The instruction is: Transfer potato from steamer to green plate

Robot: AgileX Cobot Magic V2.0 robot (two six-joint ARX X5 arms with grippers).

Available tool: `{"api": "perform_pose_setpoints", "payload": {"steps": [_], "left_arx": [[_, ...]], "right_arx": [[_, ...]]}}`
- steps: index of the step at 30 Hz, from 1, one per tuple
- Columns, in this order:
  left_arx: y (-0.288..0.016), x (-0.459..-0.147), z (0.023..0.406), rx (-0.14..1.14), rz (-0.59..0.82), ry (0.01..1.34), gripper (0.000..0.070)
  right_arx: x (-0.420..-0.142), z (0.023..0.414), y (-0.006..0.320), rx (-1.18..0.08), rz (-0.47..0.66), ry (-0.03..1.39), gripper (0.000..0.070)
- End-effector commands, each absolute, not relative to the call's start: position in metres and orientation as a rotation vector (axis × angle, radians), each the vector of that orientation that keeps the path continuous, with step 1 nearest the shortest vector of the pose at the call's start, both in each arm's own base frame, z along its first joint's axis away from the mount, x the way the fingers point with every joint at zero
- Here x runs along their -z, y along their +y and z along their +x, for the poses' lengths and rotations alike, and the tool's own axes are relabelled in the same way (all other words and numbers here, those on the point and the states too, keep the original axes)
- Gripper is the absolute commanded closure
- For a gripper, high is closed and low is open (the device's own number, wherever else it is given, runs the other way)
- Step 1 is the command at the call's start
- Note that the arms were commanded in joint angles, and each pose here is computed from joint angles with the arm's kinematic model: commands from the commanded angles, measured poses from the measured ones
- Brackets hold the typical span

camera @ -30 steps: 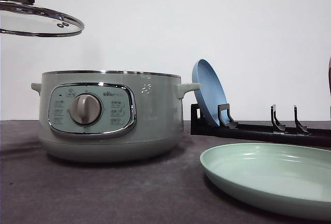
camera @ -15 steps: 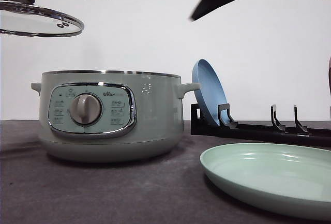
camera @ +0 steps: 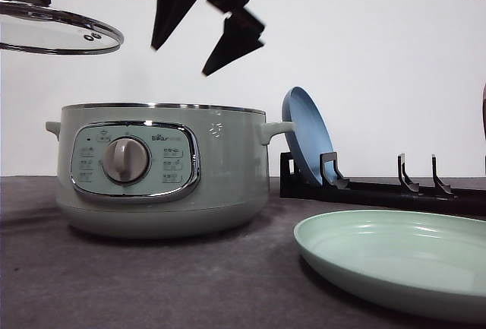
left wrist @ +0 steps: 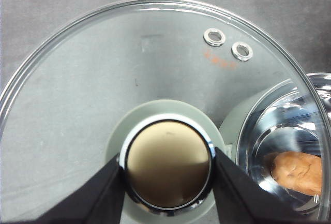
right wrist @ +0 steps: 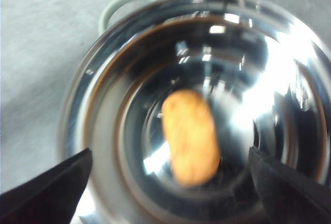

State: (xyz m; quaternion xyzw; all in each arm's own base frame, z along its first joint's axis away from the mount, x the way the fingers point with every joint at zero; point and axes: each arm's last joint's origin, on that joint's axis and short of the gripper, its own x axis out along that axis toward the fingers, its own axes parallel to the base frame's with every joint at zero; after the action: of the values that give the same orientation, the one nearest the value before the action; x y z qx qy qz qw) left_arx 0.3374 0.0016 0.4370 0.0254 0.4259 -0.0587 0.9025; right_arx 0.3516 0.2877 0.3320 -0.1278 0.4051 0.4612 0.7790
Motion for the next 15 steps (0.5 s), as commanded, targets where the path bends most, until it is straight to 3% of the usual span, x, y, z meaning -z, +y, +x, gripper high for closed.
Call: {"api": "perform_pose_setpoints", "payload": {"steps": [1, 7, 15], "left_arx": [[0.002, -0.457, 0.330, 0.125, 0.061, 0.775, 0.0700], [0.002, -0.457, 0.330, 0.125, 0.061, 0.776, 0.0700], [0.002, -0.457, 0.330, 0.125, 0.061, 0.776, 0.0700]], "right_arx": [[-0.325, 0.355, 0.302, -1.040, -0.332, 0.844, 0.0106], [-0.299, 0.363, 0.315, -1.058, -0.439, 0.833, 0.0106], [-0.272, 0.372, 0.323, -1.058, -0.491, 0.868, 0.0106]]}}
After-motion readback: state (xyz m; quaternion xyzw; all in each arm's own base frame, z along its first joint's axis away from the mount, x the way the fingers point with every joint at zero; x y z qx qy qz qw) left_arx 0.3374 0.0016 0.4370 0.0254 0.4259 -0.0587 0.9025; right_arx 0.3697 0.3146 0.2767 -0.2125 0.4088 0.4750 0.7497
